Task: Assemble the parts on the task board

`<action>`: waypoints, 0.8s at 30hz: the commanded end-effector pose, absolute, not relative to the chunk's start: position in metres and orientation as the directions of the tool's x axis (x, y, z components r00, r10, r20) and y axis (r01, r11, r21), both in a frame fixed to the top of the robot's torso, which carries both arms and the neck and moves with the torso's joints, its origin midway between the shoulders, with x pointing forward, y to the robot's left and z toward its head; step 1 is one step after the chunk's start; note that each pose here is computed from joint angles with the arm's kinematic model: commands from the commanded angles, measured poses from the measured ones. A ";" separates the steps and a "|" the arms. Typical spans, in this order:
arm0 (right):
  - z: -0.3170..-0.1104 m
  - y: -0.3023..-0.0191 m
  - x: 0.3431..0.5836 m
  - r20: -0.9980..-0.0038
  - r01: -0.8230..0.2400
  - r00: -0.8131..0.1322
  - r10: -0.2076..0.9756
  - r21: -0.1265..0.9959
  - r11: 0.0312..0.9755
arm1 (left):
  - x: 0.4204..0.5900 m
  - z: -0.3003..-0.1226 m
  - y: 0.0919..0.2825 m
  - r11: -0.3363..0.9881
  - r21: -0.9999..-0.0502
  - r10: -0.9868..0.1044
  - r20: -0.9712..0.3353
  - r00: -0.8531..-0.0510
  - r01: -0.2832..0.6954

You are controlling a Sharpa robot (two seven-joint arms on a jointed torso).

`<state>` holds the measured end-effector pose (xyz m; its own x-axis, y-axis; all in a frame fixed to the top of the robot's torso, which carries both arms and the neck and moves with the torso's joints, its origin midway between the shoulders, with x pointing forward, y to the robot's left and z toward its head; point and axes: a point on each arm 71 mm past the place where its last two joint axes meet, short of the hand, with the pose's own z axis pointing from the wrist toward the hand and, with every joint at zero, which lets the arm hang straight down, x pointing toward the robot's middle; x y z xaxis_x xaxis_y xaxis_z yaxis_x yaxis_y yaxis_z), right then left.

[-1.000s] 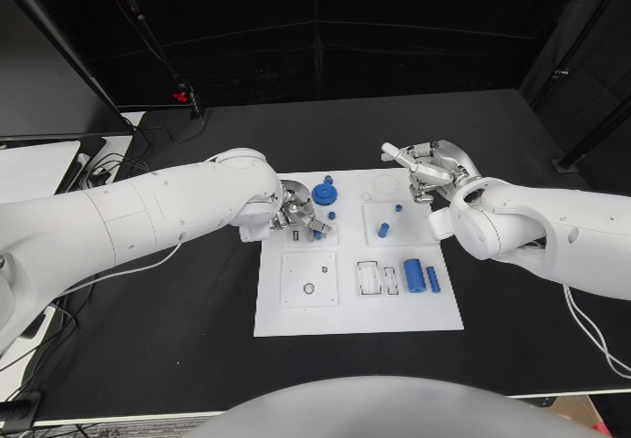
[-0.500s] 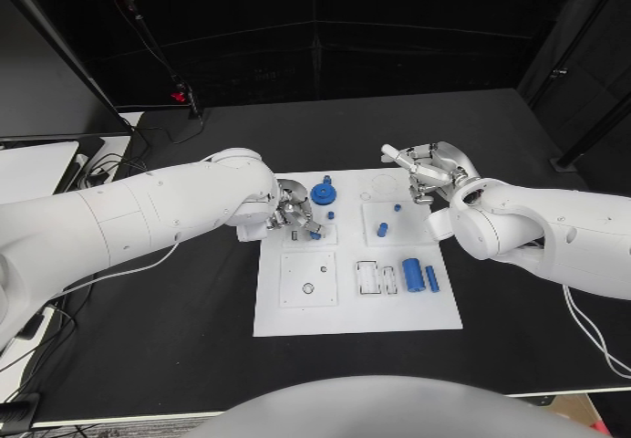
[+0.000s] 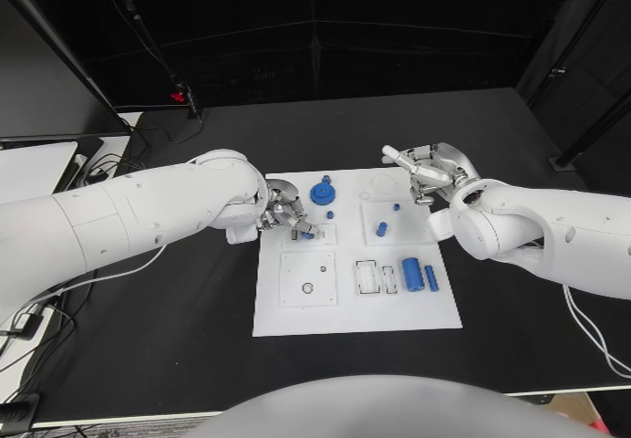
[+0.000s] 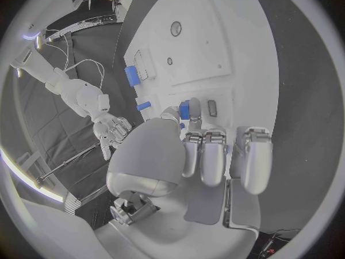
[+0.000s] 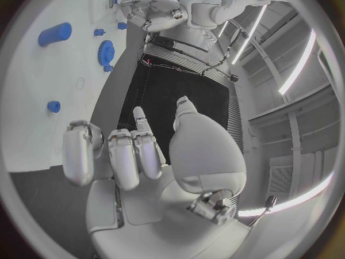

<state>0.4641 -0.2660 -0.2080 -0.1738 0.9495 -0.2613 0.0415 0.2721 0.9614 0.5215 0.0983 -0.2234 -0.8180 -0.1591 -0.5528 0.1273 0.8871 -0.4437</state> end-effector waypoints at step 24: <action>-0.209 -0.264 0.465 -0.253 0.042 -0.171 0.952 0.964 0.264 | 0.524 -0.222 0.106 0.898 -0.432 -0.188 -0.551 -0.813 0.084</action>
